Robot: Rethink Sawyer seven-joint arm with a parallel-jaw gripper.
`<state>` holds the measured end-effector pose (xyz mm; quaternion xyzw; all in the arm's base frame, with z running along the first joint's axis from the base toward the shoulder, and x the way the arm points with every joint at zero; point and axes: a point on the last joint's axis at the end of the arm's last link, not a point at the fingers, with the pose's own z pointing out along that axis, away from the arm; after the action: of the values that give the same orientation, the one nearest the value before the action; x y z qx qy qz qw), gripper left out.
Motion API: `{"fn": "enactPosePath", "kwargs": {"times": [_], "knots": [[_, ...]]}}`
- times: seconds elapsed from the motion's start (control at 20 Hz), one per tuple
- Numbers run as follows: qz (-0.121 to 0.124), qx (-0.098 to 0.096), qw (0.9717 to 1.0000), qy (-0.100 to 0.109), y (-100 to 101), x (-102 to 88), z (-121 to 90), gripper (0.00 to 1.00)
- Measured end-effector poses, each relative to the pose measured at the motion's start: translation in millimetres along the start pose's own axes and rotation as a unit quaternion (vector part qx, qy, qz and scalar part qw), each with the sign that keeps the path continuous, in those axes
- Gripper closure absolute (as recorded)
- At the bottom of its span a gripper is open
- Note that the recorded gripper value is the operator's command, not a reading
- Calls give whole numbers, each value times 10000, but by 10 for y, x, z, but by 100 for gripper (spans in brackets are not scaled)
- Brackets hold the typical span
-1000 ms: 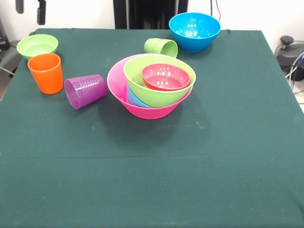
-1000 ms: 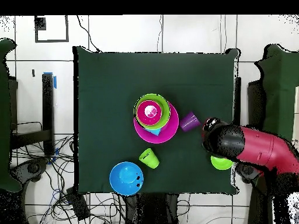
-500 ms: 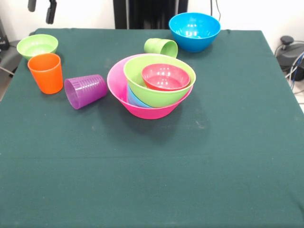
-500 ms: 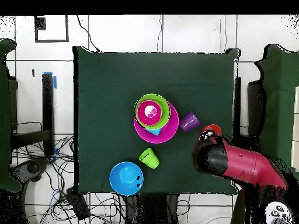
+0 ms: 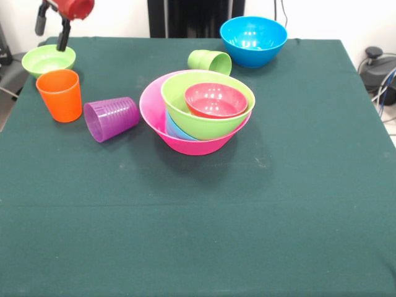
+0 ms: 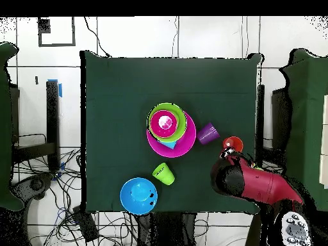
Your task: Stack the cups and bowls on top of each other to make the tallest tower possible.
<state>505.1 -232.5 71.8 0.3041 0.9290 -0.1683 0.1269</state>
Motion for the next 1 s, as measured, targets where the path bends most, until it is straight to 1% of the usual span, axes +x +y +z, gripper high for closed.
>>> {"fn": "enactPosePath", "kwargs": {"times": [0.1, 0.15, 0.25, 0.3, 0.55, 0.8, 0.85, 1.0], "knots": [[-9, 4, 10000, 6, -6, 53, 67, 0], [-15, 23, 10000, 41, -10, 136, 157, 0], [-14, 41, 10000, 78, -5, 186, 204, 0], [-11, 68, 9999, 130, 3, 240, 245, 0], [13, 134, 9996, 255, 29, 345, 324, 0], [-20, 159, 9994, 312, 62, 385, 423, 0], [-28, 163, 9994, 304, 73, 368, 457, 0], [-32, 164, 9995, 283, 75, 343, 473, 0]]}}
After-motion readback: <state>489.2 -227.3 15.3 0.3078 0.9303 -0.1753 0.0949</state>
